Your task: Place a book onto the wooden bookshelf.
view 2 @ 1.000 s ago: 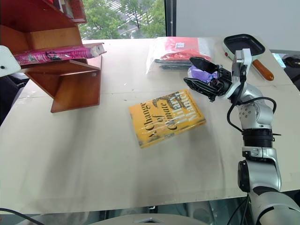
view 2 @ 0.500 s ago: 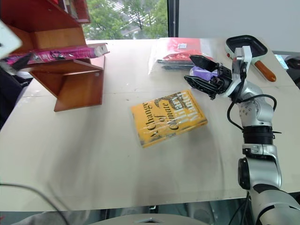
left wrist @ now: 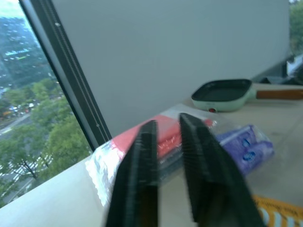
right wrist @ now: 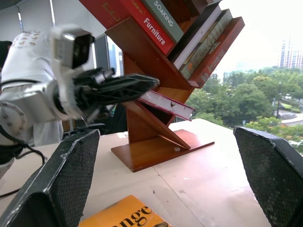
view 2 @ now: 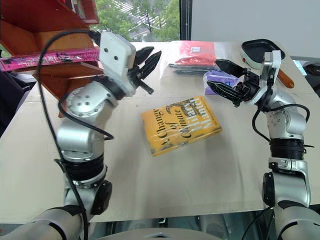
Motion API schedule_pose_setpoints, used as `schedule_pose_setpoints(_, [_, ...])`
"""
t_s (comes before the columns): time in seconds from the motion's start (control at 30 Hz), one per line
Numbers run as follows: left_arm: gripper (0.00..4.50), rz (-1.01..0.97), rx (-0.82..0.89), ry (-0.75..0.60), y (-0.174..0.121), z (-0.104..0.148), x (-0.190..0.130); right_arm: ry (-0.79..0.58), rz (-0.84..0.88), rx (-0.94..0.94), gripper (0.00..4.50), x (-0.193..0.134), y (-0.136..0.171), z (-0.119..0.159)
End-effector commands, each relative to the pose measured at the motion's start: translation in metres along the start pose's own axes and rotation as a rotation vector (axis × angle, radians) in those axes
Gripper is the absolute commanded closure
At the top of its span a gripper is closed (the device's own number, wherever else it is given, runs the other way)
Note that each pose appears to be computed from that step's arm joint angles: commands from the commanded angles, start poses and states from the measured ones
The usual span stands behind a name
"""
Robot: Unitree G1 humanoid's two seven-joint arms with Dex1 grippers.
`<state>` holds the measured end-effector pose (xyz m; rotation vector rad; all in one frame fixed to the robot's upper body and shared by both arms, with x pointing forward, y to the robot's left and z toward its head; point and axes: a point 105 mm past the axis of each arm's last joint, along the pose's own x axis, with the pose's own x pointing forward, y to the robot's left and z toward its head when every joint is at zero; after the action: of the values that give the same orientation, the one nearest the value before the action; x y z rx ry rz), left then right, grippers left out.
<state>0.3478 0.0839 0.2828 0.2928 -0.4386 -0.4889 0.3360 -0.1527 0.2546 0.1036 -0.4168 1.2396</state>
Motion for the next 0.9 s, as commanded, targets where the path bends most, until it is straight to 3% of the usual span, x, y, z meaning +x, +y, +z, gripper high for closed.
schedule_pose_setpoints(0.03, [4.45,0.131,0.047,-0.039,0.012,-0.011,0.007,-0.032,-0.015,-0.064,0.00,-0.004,0.003,0.018])
schedule_pose_setpoints(0.17, [4.45,0.363,0.109,-0.002,0.035,-0.038,0.024,-0.024,-0.045,-0.076,0.00,-0.011,0.004,0.020])
schedule_pose_setpoints(0.43, [4.45,0.616,0.269,-0.009,0.073,-0.040,0.022,-0.054,0.019,-0.013,0.00,-0.012,0.015,0.025])
schedule_pose_setpoints(0.7, [4.45,0.843,0.407,0.055,0.102,-0.044,0.000,-0.054,0.132,0.111,0.00,-0.004,0.029,0.025])
schedule_pose_setpoints(0.9, [4.45,0.679,0.356,0.026,0.080,-0.046,0.011,-0.046,0.125,0.100,0.00,-0.004,0.026,0.022])
